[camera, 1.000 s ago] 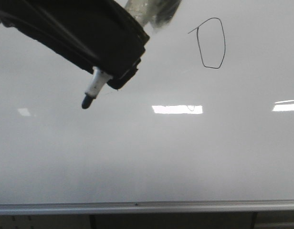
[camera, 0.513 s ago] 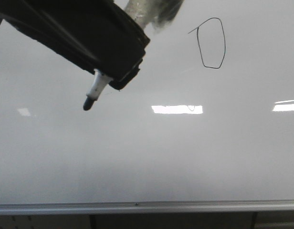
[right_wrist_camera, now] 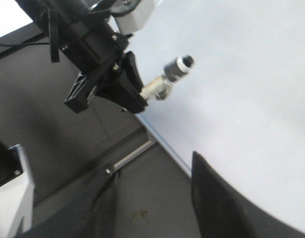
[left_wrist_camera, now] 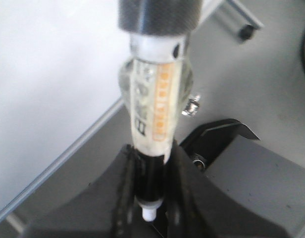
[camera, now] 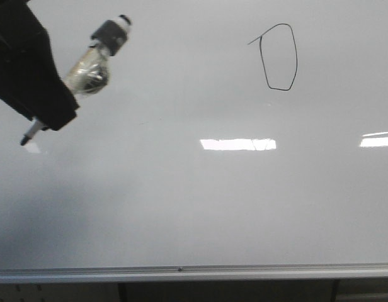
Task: Write number 0 on whiteboard
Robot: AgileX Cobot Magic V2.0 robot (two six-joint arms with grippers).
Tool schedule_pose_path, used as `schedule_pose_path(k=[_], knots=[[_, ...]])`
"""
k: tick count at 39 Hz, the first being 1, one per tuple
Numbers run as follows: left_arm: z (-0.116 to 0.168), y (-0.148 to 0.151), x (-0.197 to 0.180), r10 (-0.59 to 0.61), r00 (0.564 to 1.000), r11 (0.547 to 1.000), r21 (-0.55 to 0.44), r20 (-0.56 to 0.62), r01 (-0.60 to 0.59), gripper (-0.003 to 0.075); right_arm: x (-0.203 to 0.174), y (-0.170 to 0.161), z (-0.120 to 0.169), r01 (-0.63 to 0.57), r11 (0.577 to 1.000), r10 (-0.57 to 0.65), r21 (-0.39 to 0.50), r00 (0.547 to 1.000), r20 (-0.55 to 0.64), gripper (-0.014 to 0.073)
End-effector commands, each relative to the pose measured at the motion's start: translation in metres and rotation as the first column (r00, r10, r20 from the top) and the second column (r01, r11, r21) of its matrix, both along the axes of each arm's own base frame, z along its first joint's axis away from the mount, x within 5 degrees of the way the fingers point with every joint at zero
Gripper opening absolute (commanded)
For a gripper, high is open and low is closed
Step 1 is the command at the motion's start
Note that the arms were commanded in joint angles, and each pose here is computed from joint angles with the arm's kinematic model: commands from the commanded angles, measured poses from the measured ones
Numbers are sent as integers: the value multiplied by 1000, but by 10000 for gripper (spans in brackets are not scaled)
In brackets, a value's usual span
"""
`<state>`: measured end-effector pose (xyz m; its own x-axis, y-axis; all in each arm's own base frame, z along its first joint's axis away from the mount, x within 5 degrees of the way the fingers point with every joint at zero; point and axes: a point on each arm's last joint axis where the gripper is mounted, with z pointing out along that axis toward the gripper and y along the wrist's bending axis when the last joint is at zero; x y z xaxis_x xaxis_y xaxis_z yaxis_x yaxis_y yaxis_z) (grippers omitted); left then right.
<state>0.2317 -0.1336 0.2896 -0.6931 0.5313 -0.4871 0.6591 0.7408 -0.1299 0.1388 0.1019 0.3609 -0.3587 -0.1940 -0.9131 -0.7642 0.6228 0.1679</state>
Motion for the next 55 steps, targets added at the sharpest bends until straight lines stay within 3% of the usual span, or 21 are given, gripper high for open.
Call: schedule_pose_path(k=[1,6,14,24,39,50,55], knots=[[18,26,16,225,971,974,-35,81,-223,-19,-13,-18,-1,161,983,-171,87,976,135,271],[19,59,30,360,927,933,-43,102,-357,-20,-33,-37,-27,284,948,-308,142,929,203,115],[19,110,40,521,846,853,-35,112,-521,-19,-64,-54,-54,326,923,-374,205,887,270,-68],[15,150,46,646,755,762,-39,115,-646,-19,-71,-57,-61,327,919,-381,220,880,285,-69],[-26,156,85,712,699,701,-98,61,-706,-19,-71,-57,-61,323,921,-376,217,882,283,-69],[-46,160,102,721,686,692,-96,97,-715,-18,-72,-56,-62,320,923,-372,215,885,281,-69],[-49,159,109,695,703,718,-94,152,-690,20,-72,-56,-62,320,923,-372,215,885,281,-69]])
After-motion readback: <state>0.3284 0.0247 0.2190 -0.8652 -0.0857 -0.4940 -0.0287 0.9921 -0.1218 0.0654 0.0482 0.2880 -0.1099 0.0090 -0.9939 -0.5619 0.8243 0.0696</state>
